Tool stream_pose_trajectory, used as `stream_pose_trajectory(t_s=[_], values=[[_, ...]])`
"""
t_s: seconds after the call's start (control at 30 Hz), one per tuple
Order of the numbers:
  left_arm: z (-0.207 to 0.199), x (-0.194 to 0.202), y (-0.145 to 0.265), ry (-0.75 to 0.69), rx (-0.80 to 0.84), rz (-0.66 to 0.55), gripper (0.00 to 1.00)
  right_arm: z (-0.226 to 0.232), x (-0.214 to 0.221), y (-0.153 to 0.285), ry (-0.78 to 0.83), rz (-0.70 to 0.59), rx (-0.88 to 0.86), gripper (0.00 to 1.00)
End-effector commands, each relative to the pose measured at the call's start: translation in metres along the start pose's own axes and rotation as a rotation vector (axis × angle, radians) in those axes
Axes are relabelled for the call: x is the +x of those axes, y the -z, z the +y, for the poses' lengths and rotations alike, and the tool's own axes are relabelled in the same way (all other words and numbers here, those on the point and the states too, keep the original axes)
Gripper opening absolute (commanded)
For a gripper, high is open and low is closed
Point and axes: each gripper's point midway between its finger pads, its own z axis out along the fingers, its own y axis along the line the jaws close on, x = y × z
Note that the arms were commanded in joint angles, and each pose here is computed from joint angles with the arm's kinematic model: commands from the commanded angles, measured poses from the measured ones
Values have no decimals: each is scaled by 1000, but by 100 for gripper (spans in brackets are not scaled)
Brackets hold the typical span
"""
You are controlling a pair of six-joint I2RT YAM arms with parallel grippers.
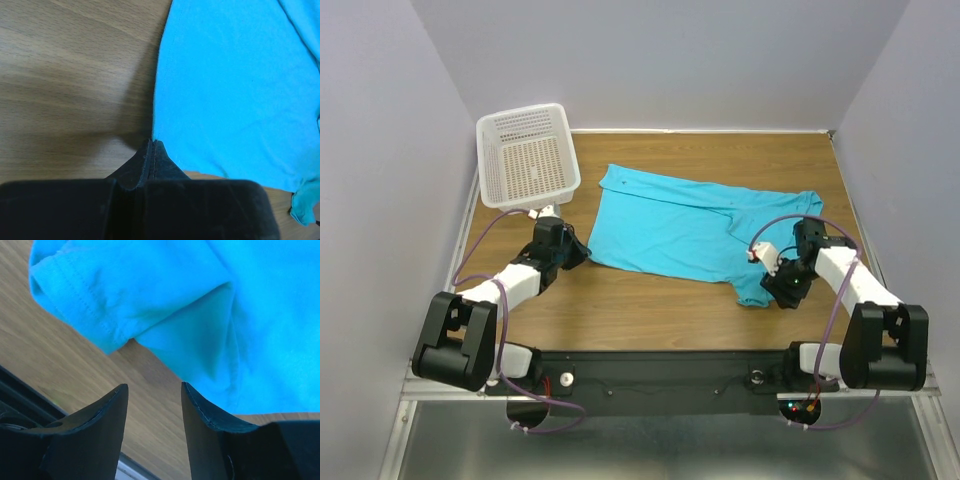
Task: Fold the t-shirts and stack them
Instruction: Fold the tshirt
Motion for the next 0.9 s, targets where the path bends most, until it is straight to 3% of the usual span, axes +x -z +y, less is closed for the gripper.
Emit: stream_pose_trajectory(t_s=[0.0, 0.27, 0.37, 0.47, 0.6, 0.87], values=[[-15, -15, 3, -14, 60, -42, 0, -17, -5, -3, 13, -18, 53, 53], [-17, -16, 3, -13, 74, -40, 0, -22, 1, -24, -6, -1, 56, 50], [-17, -15, 3, -12, 74, -38, 0, -18, 5, -25, -21, 7, 52, 38], [-17, -14, 3, -13, 75, -35, 0, -16, 4, -20, -55, -7, 75, 17], [-19, -18, 5, -14, 80, -41, 0, -21, -16, 4, -80, -88, 103, 1], [-24, -25, 10, -17, 94, -61, 0, -49, -54, 49, -172, -255, 104, 1]])
